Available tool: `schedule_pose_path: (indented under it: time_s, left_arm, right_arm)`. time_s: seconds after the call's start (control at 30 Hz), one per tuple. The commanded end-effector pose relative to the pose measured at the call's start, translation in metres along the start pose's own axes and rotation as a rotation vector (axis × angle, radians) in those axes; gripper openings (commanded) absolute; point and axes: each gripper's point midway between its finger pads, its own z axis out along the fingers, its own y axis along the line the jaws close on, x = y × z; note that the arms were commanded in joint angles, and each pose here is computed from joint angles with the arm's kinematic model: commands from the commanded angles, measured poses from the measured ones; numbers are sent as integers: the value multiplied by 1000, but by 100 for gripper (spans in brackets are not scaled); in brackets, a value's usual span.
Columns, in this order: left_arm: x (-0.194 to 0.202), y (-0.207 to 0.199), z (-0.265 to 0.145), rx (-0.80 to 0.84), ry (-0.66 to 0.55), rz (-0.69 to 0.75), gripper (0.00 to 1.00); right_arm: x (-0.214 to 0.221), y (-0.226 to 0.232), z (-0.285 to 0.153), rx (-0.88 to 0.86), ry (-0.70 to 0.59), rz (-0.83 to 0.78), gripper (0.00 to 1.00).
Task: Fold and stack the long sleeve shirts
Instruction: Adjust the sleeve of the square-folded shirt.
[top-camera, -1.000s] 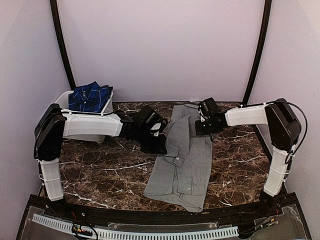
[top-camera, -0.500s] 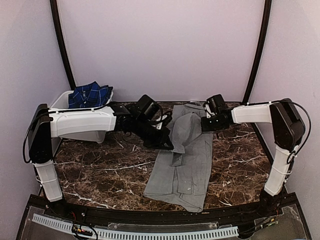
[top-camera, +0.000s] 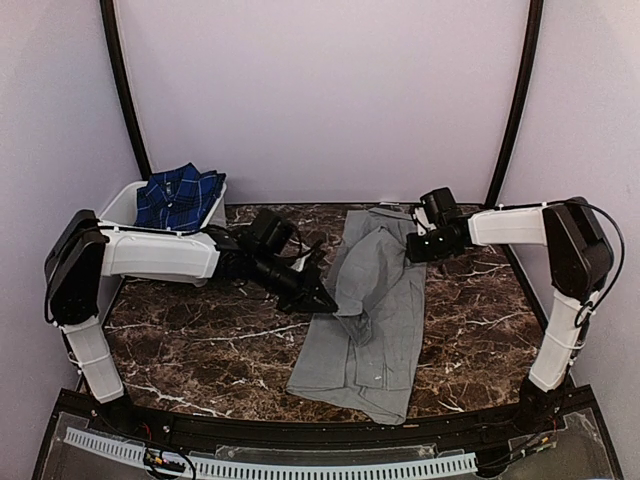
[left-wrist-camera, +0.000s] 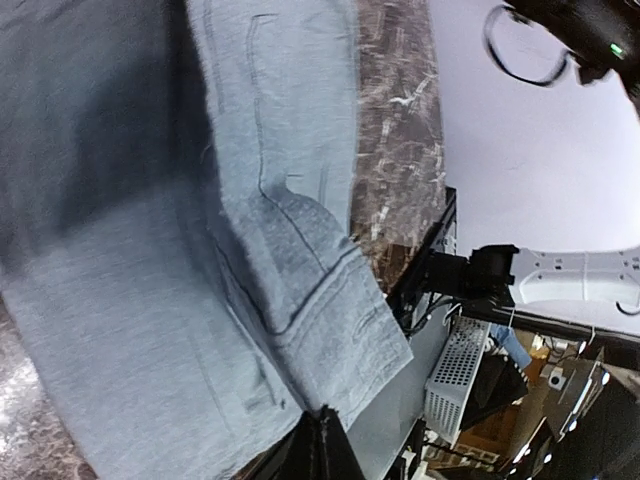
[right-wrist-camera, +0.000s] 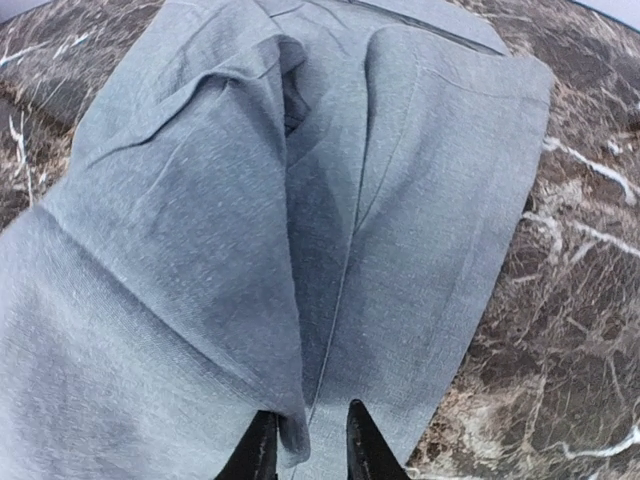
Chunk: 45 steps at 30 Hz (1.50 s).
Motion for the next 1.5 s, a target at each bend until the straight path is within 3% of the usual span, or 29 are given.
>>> schedule_pose_path:
  time_s: [0.0, 0.13, 0.5, 0.83, 0.97, 1.2, 1.47]
  left_arm:
    - [10, 50, 14, 0, 46, -140, 0]
    - [12, 76, 20, -71, 44, -149, 0]
    - [3, 68, 9, -112, 4, -93, 0]
    - [5, 72, 4, -147, 2, -61, 0]
    - [4, 70, 5, -139, 2, -58, 0]
    - [3, 68, 4, -132, 0, -46, 0]
    - [2, 66, 4, -135, 1, -35, 0]
  right_arm:
    - [-12, 3, -21, -16, -23, 6, 29]
    - [-12, 14, -35, -33, -34, -1, 36]
    - [20, 73, -55, -110, 3, -62, 40]
    - [105, 165, -104, -270, 93, -211, 43]
    - [139, 185, -118, -260, 112, -271, 47]
    - [165, 204, -115, -195, 94, -307, 60]
    - [175, 207, -88, -124, 90, -328, 58]
